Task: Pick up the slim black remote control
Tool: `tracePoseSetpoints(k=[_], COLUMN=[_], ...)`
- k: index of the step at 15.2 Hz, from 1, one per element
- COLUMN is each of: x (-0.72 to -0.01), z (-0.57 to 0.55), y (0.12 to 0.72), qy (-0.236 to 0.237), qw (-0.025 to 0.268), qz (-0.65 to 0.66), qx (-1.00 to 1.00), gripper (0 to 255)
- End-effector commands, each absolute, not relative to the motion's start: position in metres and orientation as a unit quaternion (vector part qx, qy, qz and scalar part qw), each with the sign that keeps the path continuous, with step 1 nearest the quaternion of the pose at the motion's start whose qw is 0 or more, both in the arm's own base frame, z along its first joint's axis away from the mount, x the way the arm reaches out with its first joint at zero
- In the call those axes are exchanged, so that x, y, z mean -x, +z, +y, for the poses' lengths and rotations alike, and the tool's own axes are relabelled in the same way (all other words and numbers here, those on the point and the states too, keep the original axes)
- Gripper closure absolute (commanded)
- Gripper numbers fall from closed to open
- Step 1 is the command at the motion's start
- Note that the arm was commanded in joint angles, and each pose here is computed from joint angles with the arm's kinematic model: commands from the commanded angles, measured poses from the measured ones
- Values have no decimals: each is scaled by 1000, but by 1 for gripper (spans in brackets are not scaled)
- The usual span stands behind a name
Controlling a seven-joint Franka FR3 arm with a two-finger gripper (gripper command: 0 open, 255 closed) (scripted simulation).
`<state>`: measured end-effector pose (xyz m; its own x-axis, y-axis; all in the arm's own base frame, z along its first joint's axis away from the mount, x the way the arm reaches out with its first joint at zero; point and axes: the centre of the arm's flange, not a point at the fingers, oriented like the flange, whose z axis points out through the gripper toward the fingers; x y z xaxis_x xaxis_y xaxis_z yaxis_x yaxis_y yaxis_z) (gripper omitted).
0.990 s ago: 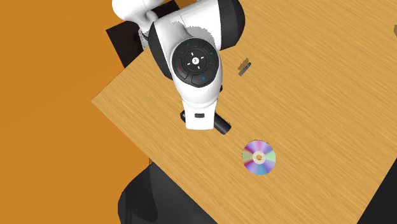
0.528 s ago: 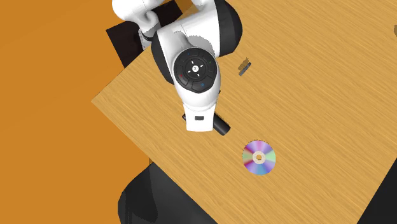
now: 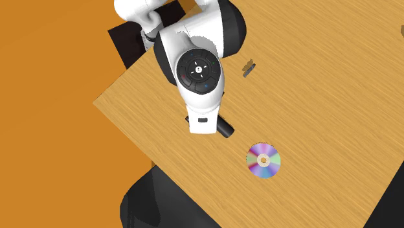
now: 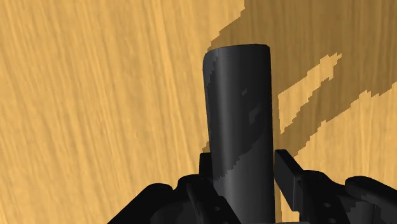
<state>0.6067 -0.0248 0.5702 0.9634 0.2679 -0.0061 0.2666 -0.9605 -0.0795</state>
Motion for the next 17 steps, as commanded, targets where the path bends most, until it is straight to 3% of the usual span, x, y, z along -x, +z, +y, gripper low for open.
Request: tracePoseSetpoints(k=[1, 17], x=[-607, -607], z=[-24, -24], y=[574, 648], qy=[11, 11], qw=[39, 39], qz=[-135, -135], qx=[990, 990], gripper=[255, 255])
